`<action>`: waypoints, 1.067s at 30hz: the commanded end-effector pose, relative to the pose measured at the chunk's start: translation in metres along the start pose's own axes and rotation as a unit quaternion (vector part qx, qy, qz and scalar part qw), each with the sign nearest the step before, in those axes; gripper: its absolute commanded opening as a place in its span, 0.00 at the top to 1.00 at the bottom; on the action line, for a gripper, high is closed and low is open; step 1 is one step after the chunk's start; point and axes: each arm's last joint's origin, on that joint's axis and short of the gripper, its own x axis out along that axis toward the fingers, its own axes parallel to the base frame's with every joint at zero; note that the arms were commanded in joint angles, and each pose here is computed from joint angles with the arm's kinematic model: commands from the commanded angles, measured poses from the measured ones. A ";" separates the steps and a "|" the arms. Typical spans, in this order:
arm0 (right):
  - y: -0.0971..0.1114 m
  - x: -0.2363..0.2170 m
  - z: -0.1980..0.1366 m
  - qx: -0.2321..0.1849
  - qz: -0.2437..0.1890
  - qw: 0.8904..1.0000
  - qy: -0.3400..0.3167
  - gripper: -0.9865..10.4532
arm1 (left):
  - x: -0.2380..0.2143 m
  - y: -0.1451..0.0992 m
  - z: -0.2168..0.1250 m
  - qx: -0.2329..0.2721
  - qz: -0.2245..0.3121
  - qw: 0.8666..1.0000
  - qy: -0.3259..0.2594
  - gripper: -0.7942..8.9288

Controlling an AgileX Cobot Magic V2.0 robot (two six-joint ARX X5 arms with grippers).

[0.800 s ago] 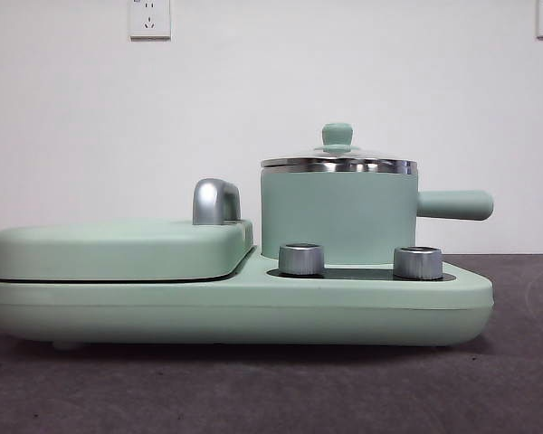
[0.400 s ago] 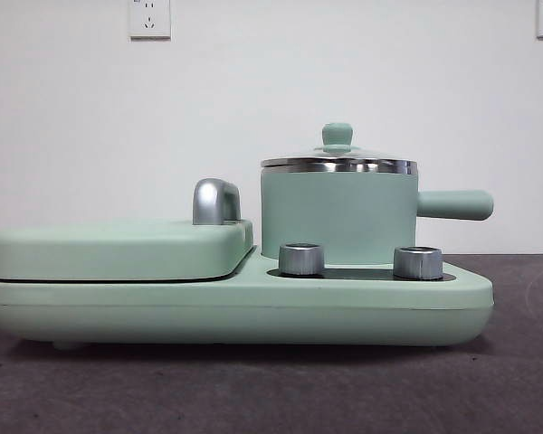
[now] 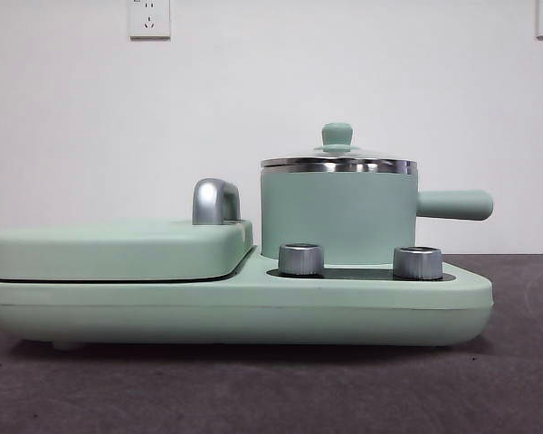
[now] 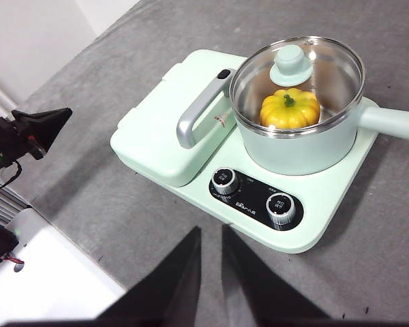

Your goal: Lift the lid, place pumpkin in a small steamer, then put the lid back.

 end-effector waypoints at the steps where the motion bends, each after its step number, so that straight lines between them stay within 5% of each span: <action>1: 0.001 -0.002 0.003 -0.002 0.004 1.000 -0.008 0.88 | 0.002 0.000 -0.005 0.005 0.001 1.000 0.005 0.90; 22: 0.001 -0.002 0.003 -0.002 0.004 1.000 -0.008 0.88 | 0.004 0.001 -0.007 0.005 0.000 1.000 -0.010 0.90; 28: -0.011 0.004 -0.004 0.018 -0.044 0.996 -0.070 0.88 | 0.004 0.001 -0.007 0.005 0.000 1.000 -0.010 0.90; 32: -0.034 0.020 -0.026 0.016 -0.106 0.980 -0.171 0.88 | 0.004 0.001 -0.007 0.005 0.000 1.000 -0.010 0.90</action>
